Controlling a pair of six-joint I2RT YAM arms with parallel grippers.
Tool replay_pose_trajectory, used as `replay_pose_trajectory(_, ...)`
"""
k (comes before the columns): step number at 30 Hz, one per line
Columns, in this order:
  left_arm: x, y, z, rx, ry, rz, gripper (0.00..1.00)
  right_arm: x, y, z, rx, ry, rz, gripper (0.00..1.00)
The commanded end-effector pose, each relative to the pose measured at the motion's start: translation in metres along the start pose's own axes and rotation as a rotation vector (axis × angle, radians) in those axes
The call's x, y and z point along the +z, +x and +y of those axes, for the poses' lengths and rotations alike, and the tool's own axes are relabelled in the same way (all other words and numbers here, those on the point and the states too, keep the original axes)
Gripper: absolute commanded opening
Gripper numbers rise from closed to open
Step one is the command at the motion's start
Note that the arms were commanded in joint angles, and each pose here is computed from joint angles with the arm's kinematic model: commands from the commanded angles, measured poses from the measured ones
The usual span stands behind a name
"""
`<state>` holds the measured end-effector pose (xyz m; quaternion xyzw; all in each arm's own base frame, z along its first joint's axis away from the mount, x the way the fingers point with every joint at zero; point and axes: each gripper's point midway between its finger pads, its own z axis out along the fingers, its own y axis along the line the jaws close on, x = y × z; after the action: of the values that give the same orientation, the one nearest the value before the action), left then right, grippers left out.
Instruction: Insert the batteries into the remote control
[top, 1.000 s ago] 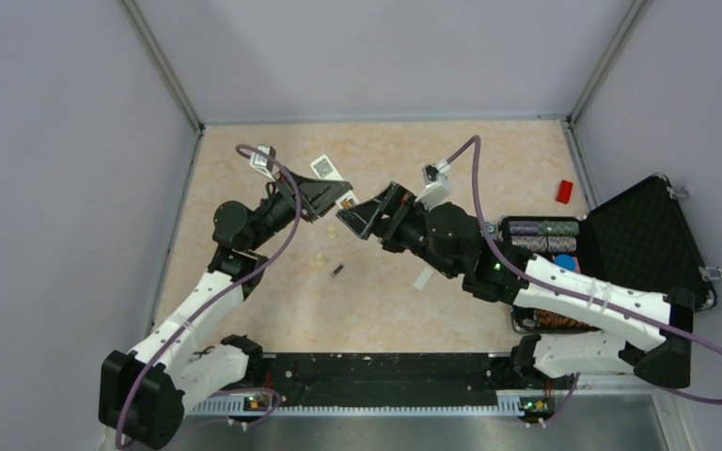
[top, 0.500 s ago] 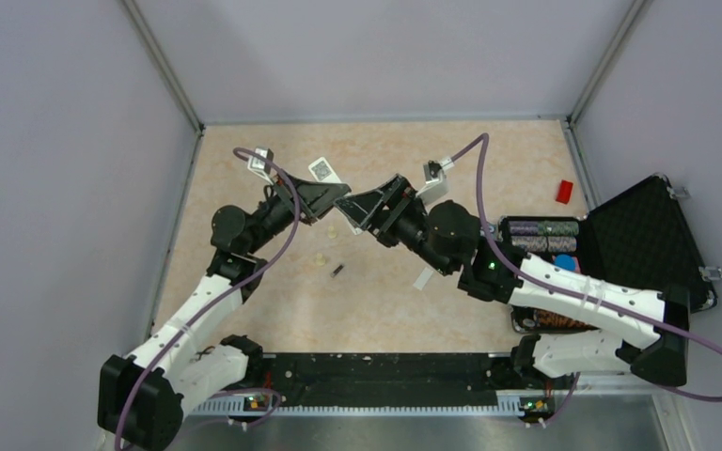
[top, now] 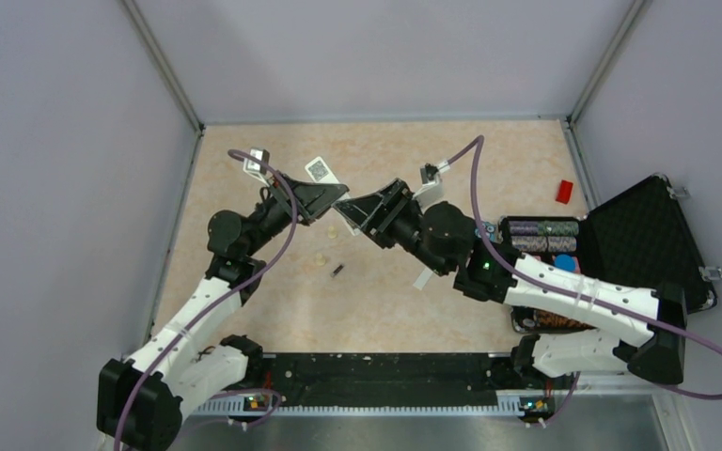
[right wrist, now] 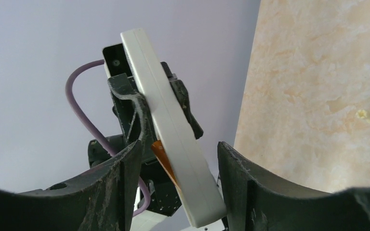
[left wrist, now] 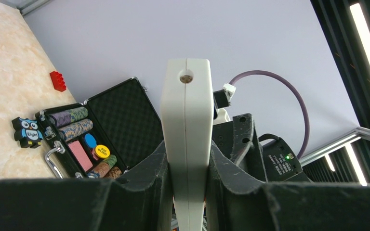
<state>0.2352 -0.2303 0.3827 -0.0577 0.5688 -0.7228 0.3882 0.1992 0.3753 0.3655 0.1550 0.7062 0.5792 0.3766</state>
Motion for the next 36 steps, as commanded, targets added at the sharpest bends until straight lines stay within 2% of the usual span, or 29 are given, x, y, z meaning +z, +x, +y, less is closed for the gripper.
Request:
replay_pose_trajectory(1,-0.005,-0.001,-0.026,0.072,0.095,-0.014,0.0,0.002,0.0,-0.001,0.039,-0.005,0.0,0.56)
replay_pose_trajectory(6,-0.005,-0.003,-0.031,0.07,0.109,-0.025,0.0,0.002,0.003,-0.013,0.047,0.029,0.017,0.49)
replay_pose_trajectory(12,-0.006,-0.008,-0.039,0.061,0.124,-0.062,0.0,0.0,0.009,-0.027,0.06,0.057,0.038,0.45)
replay_pose_trajectory(24,-0.006,-0.014,-0.047,0.052,0.144,-0.085,0.0,-0.005,0.014,-0.042,0.067,0.082,0.054,0.43)
replay_pose_trajectory(26,-0.005,-0.013,-0.047,0.046,0.14,-0.083,0.0,-0.006,0.013,-0.041,0.069,0.079,0.051,0.48)
replay_pose_trajectory(31,-0.006,-0.008,-0.034,0.056,0.092,-0.062,0.0,-0.004,-0.001,-0.01,0.027,0.008,0.038,0.76)
replay_pose_trajectory(36,-0.011,-0.004,-0.01,0.087,0.027,-0.063,0.0,-0.011,-0.022,0.019,-0.04,-0.06,-0.004,0.91)
